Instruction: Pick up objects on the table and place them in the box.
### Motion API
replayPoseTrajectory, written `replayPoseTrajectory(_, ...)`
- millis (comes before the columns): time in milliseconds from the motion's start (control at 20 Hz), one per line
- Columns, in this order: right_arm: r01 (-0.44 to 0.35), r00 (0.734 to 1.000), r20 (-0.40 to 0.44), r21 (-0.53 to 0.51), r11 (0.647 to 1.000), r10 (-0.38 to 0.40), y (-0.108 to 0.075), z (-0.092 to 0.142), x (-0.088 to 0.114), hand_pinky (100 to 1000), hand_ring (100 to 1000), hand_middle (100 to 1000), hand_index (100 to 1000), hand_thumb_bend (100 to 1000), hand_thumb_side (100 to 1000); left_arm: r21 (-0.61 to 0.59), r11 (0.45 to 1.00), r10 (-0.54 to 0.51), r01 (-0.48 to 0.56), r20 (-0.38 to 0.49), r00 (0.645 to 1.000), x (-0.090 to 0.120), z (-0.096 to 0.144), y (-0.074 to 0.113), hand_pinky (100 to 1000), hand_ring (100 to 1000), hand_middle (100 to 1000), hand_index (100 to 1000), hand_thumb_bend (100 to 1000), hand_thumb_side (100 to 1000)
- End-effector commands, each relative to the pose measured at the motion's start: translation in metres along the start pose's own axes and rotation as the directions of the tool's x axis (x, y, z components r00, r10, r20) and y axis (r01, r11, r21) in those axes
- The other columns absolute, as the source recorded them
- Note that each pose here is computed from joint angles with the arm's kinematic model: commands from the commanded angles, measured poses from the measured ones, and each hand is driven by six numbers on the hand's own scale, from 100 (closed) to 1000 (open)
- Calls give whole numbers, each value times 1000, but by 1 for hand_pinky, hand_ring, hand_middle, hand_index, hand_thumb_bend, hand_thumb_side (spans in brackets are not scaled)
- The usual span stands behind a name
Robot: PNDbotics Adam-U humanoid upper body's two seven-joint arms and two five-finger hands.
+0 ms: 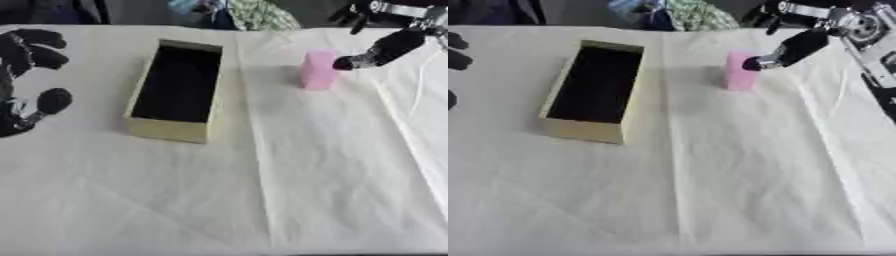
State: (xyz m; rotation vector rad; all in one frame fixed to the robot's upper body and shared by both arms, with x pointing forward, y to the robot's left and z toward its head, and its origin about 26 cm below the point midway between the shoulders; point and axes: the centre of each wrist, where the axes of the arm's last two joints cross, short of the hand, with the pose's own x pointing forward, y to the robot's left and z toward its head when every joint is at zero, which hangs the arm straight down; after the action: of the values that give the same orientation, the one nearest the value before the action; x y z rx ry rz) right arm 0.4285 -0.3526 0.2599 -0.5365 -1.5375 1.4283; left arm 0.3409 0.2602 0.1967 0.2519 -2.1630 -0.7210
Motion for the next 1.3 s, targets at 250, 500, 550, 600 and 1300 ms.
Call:
replayPoseTrajectory(250, -21, 999, -35, -11, 1000, 21, -5, -6, -14, 793, 884, 883, 902, 546, 409, -1, 1000, -4, 4, 43, 999, 10, -6, 3, 701, 665, 680, 777, 910, 677)
replayPoseTrajectory(500, -27, 997, -69, -3, 1000, 27, 2, -16, -22, 795, 885, 882, 901, 545, 402, -6, 1000, 1, -1, 49, 999, 11, -7, 2, 701, 664, 680, 777, 909, 678)
replayPoseTrajectory(550, -30, 997, -76, -1, 1000, 30, 3, -16, -24, 794, 885, 881, 901, 543, 401, -7, 1000, 2, -1, 50, 999, 11, -8, 2, 701, 664, 680, 777, 908, 678)
replayPoseTrajectory(600, -32, 996, -83, 0, 1000, 32, 4, -17, -26, 794, 885, 881, 901, 543, 400, -7, 1000, 2, -2, 51, 999, 11, -8, 2, 701, 664, 680, 777, 908, 678)
replayPoseTrajectory(1300, -48, 991, -128, -13, 999, 46, 9, -16, -37, 797, 886, 871, 898, 540, 385, -12, 1000, 9, -8, 58, 998, 12, -9, 1, 701, 664, 682, 778, 899, 681)
